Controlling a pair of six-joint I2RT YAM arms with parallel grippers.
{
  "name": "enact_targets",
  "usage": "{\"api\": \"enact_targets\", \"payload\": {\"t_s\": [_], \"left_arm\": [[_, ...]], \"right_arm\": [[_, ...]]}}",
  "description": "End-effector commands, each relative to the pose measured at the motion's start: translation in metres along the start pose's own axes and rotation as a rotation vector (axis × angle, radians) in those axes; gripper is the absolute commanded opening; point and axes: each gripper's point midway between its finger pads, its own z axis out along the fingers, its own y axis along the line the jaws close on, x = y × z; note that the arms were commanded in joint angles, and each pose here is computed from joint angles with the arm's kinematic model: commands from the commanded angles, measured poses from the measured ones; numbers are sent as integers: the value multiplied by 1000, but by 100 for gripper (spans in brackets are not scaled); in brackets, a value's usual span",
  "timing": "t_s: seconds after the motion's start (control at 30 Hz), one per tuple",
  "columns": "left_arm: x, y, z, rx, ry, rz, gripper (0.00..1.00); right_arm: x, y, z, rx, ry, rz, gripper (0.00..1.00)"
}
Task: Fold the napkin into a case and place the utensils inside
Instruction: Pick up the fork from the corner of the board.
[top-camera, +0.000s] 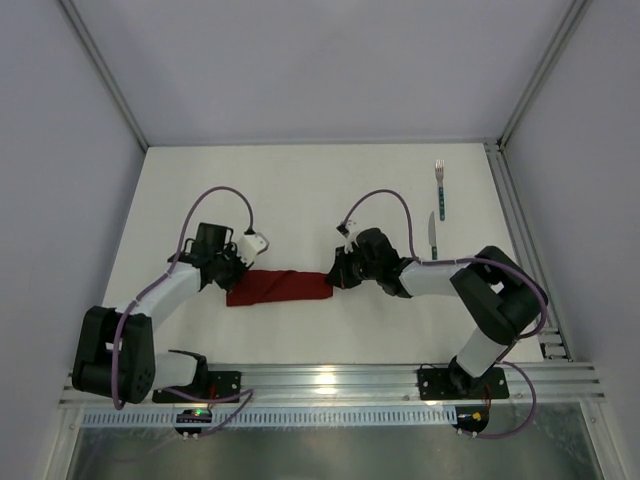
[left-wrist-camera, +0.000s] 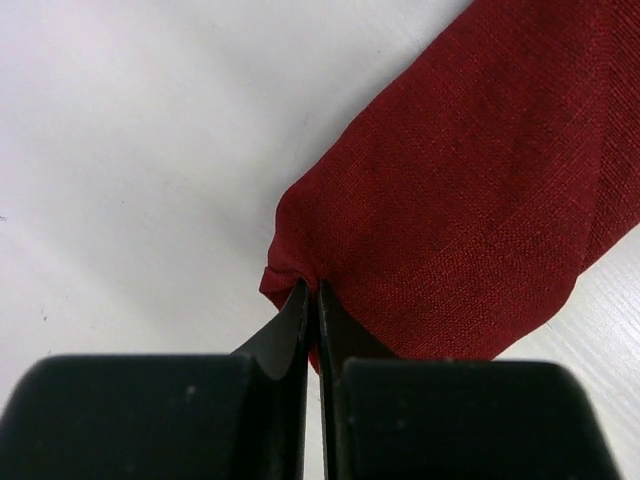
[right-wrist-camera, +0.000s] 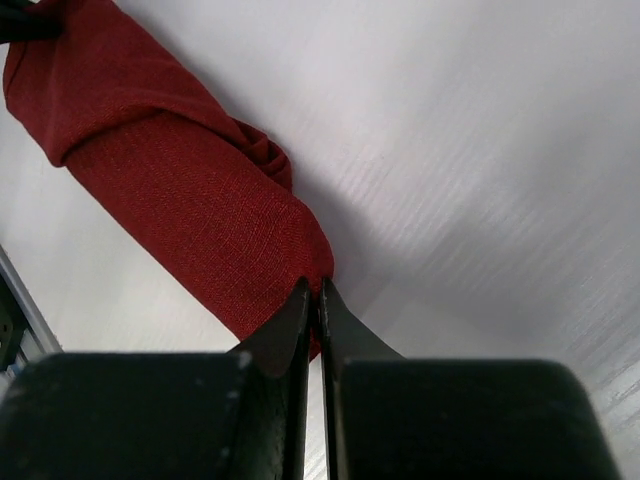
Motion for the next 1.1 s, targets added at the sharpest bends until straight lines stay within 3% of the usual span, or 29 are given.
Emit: {"api": "enact_targets", "payload": {"t_s": [0.0,0.3,0.33,0.4,0.47,0.6,0.7,0.83,0.93,1.0,1.07], "left_arm": [[-7,11,-6,-57,-39,43,0],[8,14,-10,-97,5,106,0],[9,12,-10,-90,3,110,0],[9,9,-11,-78,-3,110,0],[7,10,-11,-81,-7,102,8],[0,18,-19,-125,-17,74,30],[-13,26,-35,-174,-52,60,46],[-28,28,-55,-190,-103,48,59],[-38,20,-63,-151,-136,36,62],[-39,11,-65,-104,-148,19,58],[-34,5,-60,-83,-134,7,41]], "right_arm": [[-14,-6,10,11,-28,56,4],[-13,-26,21,68,-39,106,4],[-14,-25,21,64,-40,96,6],[-18,-24,22,59,-44,83,22],[-22,-20,20,48,-47,61,37],[-40,-19,4,105,-56,-3,50],[-61,-11,-16,127,-89,-58,53],[-81,6,-39,138,-142,-118,54],[-86,28,-48,128,-169,-147,53],[-84,42,-47,121,-180,-168,48],[-80,63,-40,47,-191,-164,36]]}}
